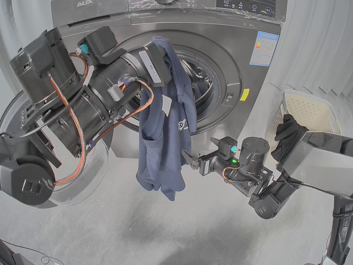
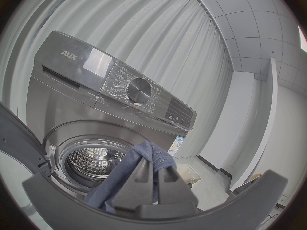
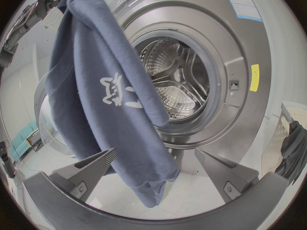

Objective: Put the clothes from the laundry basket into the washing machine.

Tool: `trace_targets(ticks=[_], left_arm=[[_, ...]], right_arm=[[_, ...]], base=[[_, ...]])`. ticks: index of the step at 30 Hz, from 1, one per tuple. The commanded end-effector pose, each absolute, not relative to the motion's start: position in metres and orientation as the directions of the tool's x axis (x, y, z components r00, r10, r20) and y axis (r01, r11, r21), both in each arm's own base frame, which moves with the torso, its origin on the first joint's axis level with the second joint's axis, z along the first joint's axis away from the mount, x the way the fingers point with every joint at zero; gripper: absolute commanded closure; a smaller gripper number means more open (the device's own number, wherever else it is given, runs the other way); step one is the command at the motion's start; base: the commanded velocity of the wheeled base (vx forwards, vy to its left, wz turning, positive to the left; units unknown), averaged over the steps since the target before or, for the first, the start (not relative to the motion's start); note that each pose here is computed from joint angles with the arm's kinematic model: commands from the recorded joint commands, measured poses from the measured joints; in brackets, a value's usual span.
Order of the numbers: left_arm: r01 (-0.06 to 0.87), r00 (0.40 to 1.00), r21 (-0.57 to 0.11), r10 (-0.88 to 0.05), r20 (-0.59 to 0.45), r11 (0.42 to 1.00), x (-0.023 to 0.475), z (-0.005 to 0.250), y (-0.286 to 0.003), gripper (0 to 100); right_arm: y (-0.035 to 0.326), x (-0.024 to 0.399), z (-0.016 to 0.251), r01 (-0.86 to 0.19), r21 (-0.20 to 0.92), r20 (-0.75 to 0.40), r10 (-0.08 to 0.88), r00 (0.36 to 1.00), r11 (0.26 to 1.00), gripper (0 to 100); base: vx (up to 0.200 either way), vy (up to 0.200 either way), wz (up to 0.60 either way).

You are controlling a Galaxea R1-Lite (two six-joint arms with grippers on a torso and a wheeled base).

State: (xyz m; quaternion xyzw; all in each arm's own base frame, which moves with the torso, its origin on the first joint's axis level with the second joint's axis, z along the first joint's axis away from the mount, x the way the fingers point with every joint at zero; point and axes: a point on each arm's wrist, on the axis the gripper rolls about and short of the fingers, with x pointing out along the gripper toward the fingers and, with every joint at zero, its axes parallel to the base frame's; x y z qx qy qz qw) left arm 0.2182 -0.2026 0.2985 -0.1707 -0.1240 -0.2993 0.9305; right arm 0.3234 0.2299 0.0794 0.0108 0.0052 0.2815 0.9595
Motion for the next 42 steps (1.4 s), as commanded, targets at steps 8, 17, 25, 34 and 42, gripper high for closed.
trace_targets(ticks=[8, 17, 25, 34, 42], left_arm=[[0.627, 0.768, -0.24, -0.538, 0.347, 0.741, 0.211, 0.303, -0.204, 100], [0.653, 0.745, -0.237, -0.553, 0.373, 0.719, 0.201, 0.311, -0.201, 100], [0.665, 0.733, -0.235, -0.561, 0.384, 0.709, 0.198, 0.314, -0.198, 100], [0.666, 0.733, -0.239, -0.561, 0.384, 0.707, 0.198, 0.313, -0.198, 100], [0.638, 0.76, -0.242, -0.548, 0.35, 0.731, 0.203, 0.301, -0.192, 100]], right_arm=[[0.26, 0.342, 0.045, -0.627, 0.022, -0.015, 0.627, 0.779, 0.779, 0], [0.273, 0.358, 0.039, -0.641, 0.021, 0.006, 0.641, 0.767, 0.767, 0], [0.285, 0.375, 0.026, -0.628, 0.019, 0.044, 0.627, 0.778, 0.778, 0], [0.287, 0.374, 0.035, -0.614, 0.021, 0.069, 0.611, 0.788, 0.789, 100], [0.272, 0.369, 0.069, -0.594, 0.031, 0.128, 0.586, 0.8, 0.804, 100]], base=[[0.0, 0.0, 0.0], [0.0, 0.0, 0.0], [0.0, 0.0, 0.0], [0.0, 0.0, 0.0], [0.0, 0.0, 0.0]])
